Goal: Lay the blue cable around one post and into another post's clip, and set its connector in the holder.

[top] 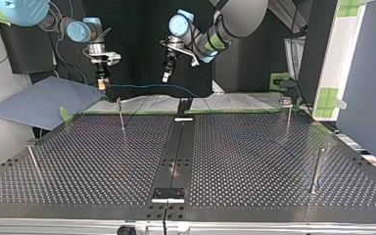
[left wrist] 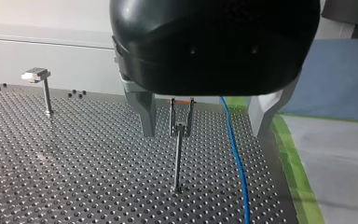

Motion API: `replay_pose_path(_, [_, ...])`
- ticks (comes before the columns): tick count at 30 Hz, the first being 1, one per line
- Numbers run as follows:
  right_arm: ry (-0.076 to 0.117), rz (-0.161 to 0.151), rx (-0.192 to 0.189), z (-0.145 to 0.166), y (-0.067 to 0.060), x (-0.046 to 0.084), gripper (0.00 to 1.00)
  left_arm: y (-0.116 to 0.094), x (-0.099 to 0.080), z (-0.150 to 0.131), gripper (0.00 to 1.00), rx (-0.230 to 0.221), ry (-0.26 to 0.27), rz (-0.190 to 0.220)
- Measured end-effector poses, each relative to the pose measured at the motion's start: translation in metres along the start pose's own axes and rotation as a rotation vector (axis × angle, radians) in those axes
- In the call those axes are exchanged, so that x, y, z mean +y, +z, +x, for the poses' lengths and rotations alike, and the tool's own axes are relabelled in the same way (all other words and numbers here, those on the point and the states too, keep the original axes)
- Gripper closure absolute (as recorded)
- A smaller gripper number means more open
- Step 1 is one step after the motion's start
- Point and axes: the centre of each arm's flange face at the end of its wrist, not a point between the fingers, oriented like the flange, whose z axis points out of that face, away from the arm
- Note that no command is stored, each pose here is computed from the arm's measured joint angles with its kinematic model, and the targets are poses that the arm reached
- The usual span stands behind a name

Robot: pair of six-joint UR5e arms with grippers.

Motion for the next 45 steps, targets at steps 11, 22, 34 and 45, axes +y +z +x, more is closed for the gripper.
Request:
replay_pose_path(11, [0.0,0.0,-0.001,0.0,0.0,0.0,0.79,0.014,-0.005,-0.007,0.0,0.005,0.043,-0.039])
replay_pose_path(22, [0.0,-0.002,-0.003,0.0,0.0,0.0,0.79,0.02,-0.008,0.009,0.0,0.069,0.099,-0.051])
replay_pose_path(34, [-0.001,-0.003,-0.003,0.0,0.0,0.0,0.79,0.023,-0.01,0.008,0.0,0.072,0.075,-0.052])
replay_pose_path(45, [-0.006,-0.003,-0.01,-0.001,-0.001,0.0,0.79,0.022,-0.008,0.009,0.0,0.09,0.082,-0.062])
